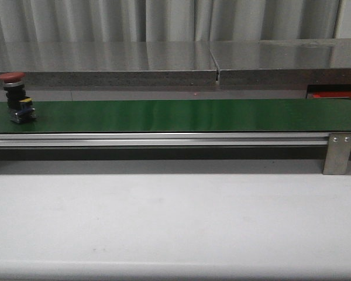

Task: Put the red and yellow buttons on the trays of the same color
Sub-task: 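Lower the left gripper onto a yellow button and grasp it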

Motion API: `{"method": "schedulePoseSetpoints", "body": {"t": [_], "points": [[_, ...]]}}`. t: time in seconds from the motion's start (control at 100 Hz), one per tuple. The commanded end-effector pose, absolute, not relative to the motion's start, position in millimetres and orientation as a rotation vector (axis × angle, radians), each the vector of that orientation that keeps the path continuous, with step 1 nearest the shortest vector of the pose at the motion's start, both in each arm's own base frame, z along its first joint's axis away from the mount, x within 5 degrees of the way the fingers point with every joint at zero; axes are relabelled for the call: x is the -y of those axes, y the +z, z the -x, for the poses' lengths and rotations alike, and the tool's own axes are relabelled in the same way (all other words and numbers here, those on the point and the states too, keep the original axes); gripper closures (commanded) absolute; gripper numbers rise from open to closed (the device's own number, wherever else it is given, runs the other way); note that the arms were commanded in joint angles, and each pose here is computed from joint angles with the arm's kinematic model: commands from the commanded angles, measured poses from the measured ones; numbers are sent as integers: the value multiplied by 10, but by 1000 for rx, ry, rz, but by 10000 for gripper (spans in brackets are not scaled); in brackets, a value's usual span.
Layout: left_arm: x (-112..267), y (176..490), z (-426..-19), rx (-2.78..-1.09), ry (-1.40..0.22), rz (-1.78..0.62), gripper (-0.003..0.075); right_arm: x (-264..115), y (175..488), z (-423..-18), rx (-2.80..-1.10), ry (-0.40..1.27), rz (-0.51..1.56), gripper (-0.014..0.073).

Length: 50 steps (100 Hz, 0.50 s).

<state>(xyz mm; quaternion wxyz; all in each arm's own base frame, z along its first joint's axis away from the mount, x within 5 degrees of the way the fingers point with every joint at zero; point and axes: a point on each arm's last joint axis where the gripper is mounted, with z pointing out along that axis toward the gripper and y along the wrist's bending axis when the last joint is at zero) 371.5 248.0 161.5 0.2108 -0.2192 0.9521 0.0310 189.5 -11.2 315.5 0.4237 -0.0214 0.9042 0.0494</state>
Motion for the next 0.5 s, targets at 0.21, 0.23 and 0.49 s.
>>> {"method": "schedulePoseSetpoints", "body": {"t": [0.21,0.23,0.49], "points": [[-2536,2011,-3767,-2501,155,588,619,120,3306,-1897,-2175,101,48,662],[-2536,2011,-3767,-2501,155,588,640,120,3306,-1897,-2175,101,48,662],[-2492,2255,-3724,-2456,154,587,739,120,3306,-1897,-2175,101,48,662]]}}
